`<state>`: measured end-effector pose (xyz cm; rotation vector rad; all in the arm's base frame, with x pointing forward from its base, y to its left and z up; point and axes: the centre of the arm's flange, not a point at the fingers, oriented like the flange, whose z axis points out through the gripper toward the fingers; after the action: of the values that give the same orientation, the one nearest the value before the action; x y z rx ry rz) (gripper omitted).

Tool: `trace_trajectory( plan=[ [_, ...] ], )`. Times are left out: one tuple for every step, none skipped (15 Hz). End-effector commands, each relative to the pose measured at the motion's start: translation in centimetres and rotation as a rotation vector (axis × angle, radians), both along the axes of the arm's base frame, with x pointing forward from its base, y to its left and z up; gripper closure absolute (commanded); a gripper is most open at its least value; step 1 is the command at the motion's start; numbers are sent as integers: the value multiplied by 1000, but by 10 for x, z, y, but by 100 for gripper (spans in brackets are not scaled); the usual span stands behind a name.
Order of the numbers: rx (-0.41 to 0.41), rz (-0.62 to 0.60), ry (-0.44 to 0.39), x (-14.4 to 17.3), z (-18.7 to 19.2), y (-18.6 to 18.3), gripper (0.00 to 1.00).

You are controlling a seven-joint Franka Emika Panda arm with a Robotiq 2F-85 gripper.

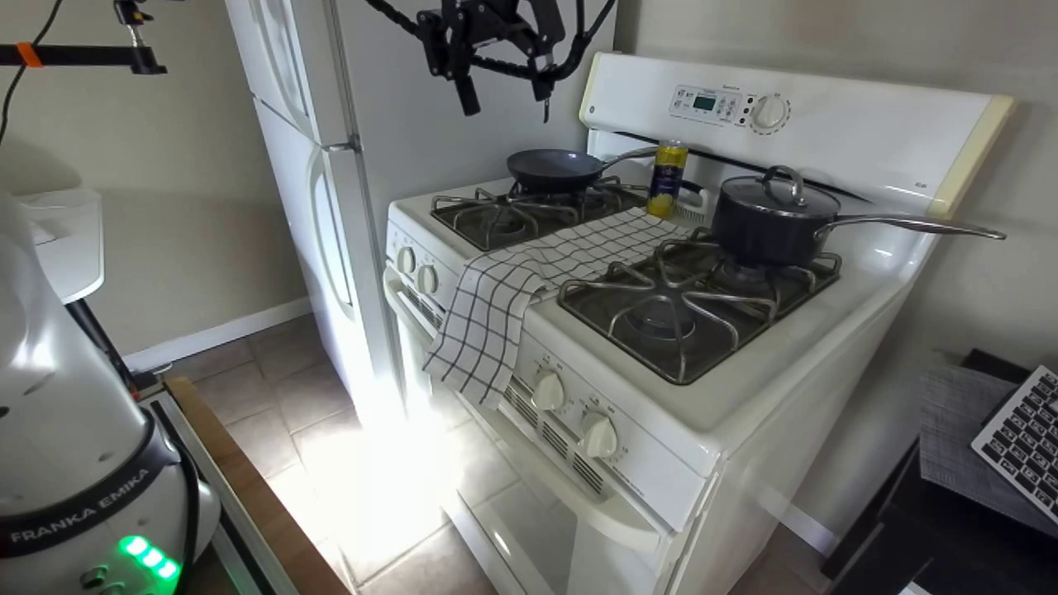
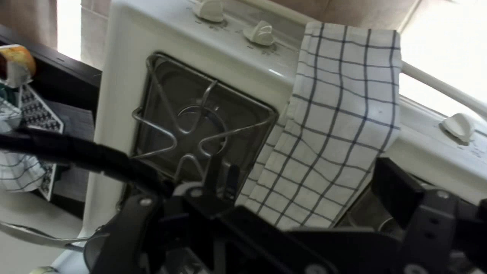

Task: Remove the glass lid from the black pot.

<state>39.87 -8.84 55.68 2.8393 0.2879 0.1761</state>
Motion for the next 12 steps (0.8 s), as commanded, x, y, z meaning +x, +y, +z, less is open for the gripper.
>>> trace_trajectory(
  plan=[
    [-115, -39, -3, 26, 4, -13, 0],
    [-59, -13, -5, 11, 3, -9, 0],
    [-77, -19, -3, 15, 4, -12, 0],
    [-85, -24, 1, 18, 3, -13, 0],
    [-89, -26, 3, 20, 3, -13, 0],
    [-91, -26, 3, 21, 3, -13, 0],
    [-91, -26, 3, 22, 3, -13, 0],
    [-92, -26, 2, 22, 4, -13, 0],
    [-92, -26, 1, 22, 4, -13, 0],
    [-65, -53, -26, 21, -1, -15, 0],
    [-58, -62, -90, 22, -2, -19, 0],
    [-35, -75, -147, 26, 0, -26, 0]
  ],
)
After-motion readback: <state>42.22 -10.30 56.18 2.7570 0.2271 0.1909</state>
